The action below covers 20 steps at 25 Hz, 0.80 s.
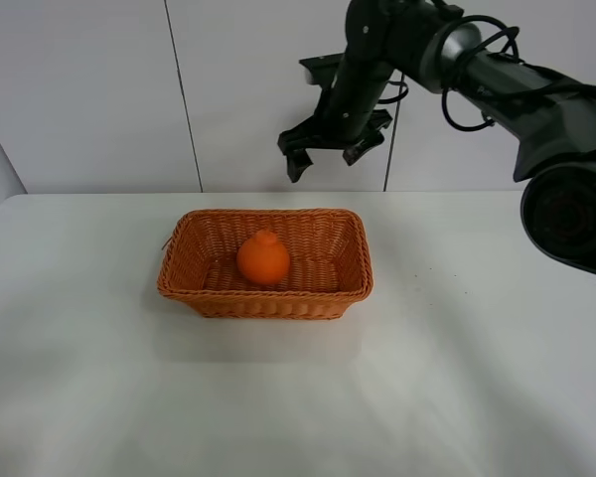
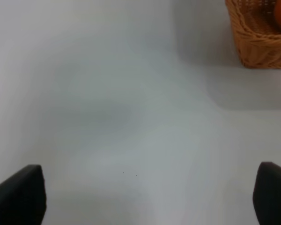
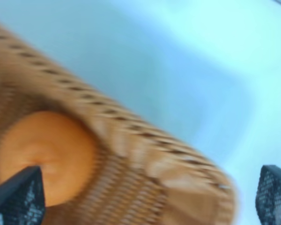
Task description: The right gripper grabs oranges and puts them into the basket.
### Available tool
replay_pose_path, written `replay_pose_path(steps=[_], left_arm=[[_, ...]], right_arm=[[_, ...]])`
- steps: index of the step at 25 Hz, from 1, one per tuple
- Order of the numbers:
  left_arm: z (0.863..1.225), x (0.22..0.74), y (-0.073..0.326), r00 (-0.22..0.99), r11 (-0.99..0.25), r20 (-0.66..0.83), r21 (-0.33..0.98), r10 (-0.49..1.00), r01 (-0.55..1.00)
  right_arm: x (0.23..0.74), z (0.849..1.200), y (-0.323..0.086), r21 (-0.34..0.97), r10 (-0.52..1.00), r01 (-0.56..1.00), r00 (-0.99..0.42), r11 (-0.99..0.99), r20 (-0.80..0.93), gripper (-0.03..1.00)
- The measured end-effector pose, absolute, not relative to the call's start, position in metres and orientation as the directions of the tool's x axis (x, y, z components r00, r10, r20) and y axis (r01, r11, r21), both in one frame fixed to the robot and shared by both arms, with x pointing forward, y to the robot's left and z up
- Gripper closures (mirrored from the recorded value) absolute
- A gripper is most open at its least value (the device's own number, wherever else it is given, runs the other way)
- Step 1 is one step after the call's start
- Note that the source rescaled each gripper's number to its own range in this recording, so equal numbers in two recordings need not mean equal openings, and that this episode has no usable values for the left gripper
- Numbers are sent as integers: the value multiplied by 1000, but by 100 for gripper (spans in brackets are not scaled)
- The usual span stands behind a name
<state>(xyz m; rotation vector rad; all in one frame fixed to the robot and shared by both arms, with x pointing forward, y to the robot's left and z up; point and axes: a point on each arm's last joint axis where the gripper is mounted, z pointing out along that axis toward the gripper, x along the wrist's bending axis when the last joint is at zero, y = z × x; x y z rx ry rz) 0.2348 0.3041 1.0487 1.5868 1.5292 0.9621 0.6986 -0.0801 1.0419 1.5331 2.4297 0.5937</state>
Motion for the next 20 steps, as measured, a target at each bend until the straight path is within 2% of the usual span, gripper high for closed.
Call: replay_pose_path(steps=[11,16,20], left_arm=[[1049,235,304,17,-37,32,886,999,461],[1049,235,304,17,-37,32,886,999,461],[1049,235,304,17,-37,32,886,999,461]], right_arm=[[744,1042,-232,439,989,892,-140,109,38,-3],[747,1042,-263,439,996,896,-80,56,35,-2],[746,1043,-268,436,997,899,-68,46,36,-1]])
